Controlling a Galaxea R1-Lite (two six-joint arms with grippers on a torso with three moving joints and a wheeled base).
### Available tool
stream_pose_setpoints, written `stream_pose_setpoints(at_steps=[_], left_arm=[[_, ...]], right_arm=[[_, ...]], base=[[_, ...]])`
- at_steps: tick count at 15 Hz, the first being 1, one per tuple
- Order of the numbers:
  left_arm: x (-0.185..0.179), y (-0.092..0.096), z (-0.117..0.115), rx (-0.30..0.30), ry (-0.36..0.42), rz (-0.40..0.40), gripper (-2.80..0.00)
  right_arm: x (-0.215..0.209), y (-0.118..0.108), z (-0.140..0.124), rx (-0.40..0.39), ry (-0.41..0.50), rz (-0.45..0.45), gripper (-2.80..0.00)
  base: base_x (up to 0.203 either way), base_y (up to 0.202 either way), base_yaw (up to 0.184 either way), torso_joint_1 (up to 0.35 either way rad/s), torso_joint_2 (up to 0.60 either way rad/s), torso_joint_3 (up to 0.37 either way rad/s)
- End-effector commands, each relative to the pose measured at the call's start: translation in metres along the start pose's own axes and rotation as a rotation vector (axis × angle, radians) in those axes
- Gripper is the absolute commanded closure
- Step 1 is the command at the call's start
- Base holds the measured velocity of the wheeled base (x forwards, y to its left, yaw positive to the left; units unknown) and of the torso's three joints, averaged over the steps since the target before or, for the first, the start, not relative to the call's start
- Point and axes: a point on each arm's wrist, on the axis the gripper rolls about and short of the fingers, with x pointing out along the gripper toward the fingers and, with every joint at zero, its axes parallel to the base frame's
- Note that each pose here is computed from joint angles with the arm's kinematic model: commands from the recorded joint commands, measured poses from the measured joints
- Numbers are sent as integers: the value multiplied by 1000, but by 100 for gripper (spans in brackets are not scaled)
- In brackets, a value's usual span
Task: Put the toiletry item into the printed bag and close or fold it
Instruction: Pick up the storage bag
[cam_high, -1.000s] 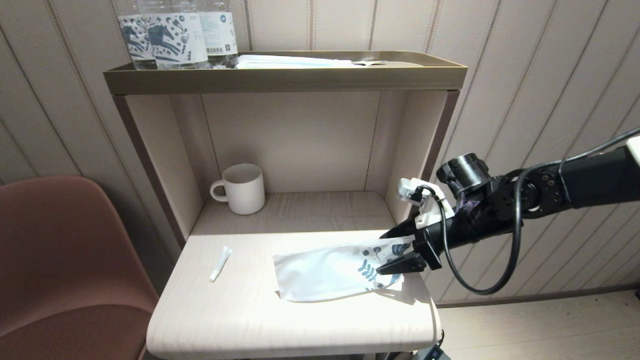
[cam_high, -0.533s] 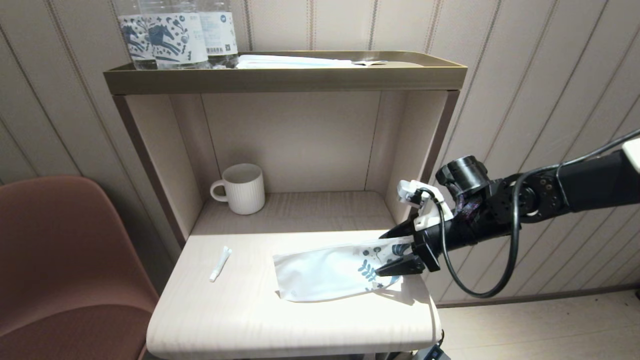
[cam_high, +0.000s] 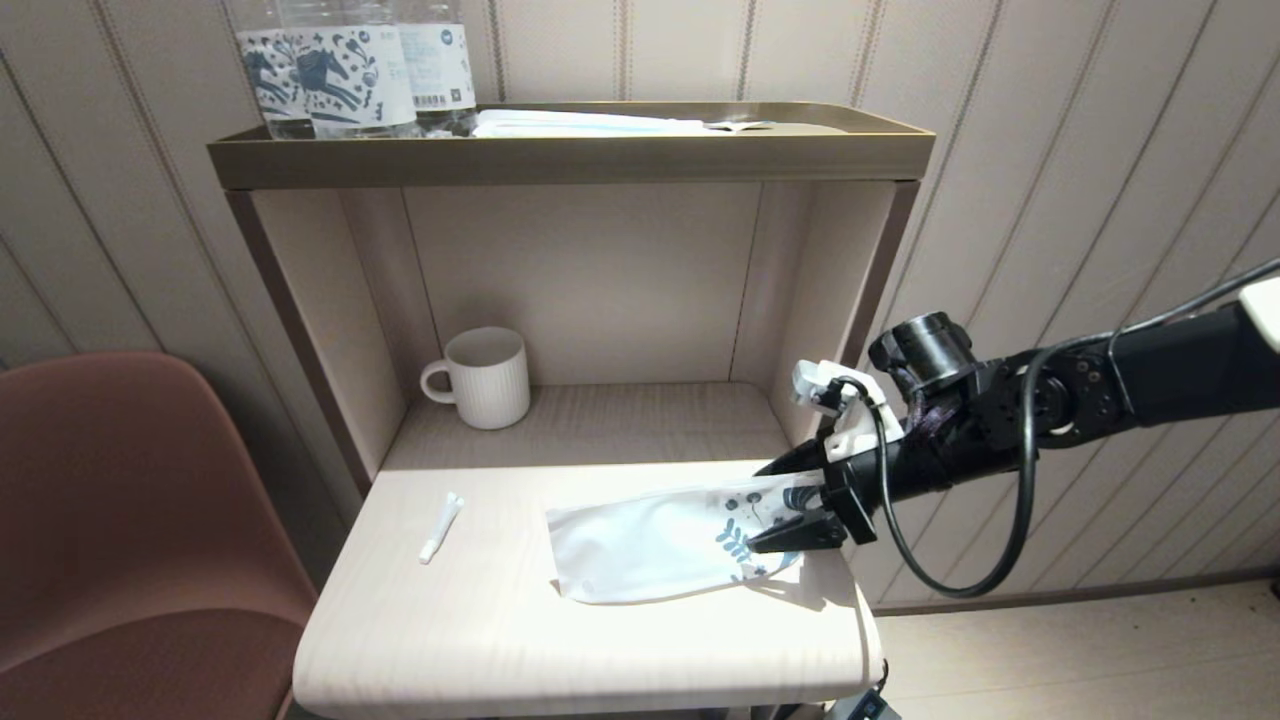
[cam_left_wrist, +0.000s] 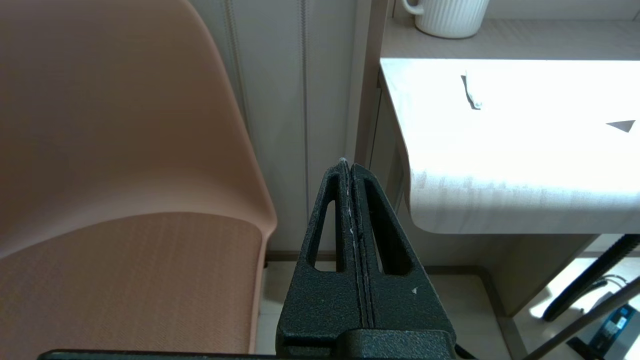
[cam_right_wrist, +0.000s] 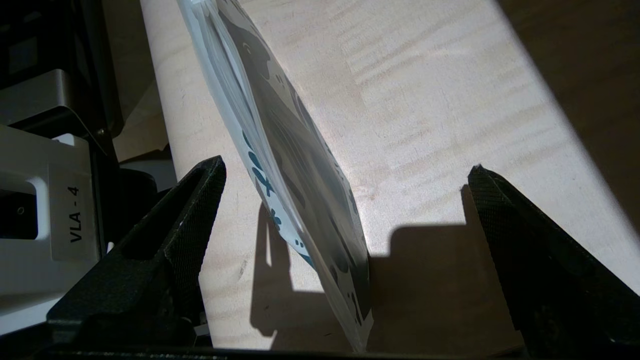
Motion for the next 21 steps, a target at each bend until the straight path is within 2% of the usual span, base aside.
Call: stream_pose_setpoints(at_steps=[1, 8, 9, 17, 21], left_arm=[[0, 0, 0, 0, 0, 0, 0], [0, 0, 0, 0, 0, 0, 0], [0, 0, 0, 0, 0, 2, 0], [0, 0, 0, -1, 0, 0, 0], [0, 0, 0, -1, 0, 1, 0]], right_arm=[[0, -1, 0, -2, -2, 4, -280], [-1, -1, -2, -7, -9, -2, -280], [-1, -1, -2, -10, -11, -3, 0], [0, 0, -2, -13, -12, 1, 0], [-8, 9, 3, -26, -56, 37, 0]], base=[[0, 0, 0, 0, 0, 0], [0, 0, 0, 0, 0, 0], [0, 0, 0, 0, 0, 0], [0, 0, 0, 0, 0, 0], [0, 0, 0, 0, 0, 0]])
